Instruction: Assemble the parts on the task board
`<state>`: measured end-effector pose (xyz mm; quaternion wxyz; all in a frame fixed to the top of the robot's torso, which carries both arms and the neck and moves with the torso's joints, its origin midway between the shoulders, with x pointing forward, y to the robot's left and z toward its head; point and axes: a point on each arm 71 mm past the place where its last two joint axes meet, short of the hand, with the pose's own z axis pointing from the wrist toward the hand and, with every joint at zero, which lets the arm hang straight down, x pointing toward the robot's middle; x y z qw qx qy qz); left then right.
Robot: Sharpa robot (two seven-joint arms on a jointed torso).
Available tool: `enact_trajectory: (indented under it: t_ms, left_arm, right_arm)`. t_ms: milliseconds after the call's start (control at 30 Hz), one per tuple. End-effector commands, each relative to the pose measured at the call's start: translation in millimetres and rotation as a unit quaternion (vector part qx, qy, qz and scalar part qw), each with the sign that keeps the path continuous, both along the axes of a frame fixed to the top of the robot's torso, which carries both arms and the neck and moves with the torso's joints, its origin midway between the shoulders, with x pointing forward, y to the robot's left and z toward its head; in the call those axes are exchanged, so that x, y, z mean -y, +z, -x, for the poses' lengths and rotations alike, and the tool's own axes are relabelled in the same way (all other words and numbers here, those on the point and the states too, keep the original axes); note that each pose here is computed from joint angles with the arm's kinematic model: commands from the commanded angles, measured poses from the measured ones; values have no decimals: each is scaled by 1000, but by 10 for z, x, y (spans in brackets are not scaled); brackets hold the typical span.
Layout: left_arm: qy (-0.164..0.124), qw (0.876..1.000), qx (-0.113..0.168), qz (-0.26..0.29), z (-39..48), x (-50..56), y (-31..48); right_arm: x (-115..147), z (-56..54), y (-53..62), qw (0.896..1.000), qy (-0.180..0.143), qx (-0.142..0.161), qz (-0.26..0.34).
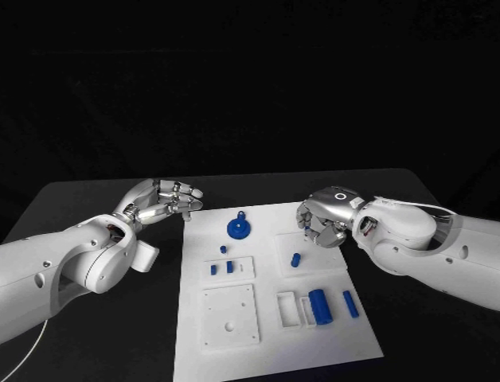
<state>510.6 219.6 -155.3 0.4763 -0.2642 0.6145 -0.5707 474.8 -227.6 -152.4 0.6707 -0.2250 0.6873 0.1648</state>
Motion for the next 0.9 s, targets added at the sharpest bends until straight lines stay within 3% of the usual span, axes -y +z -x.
enact_trajectory:
  t_ms: [33, 267, 500, 900]
  left_arm:
    - [-3, 1000, 3, 5, -2, 8, 9]
    - [6, 1000, 2, 7, -29, -12, 3]
    - [24, 1000, 0, 6, -60, -34, -13]
    - [34, 999, -2, 6, -112, 47, -38]
  right_arm:
    - [-65, 45, 46, 999, 12, -11, -47]
    - [-280, 133, 118, 994, 47, -8, -102]
    - [-581, 212, 133, 991, 86, -7, -107]
    - [-1137, 527, -105, 982, 158, -32, -97]
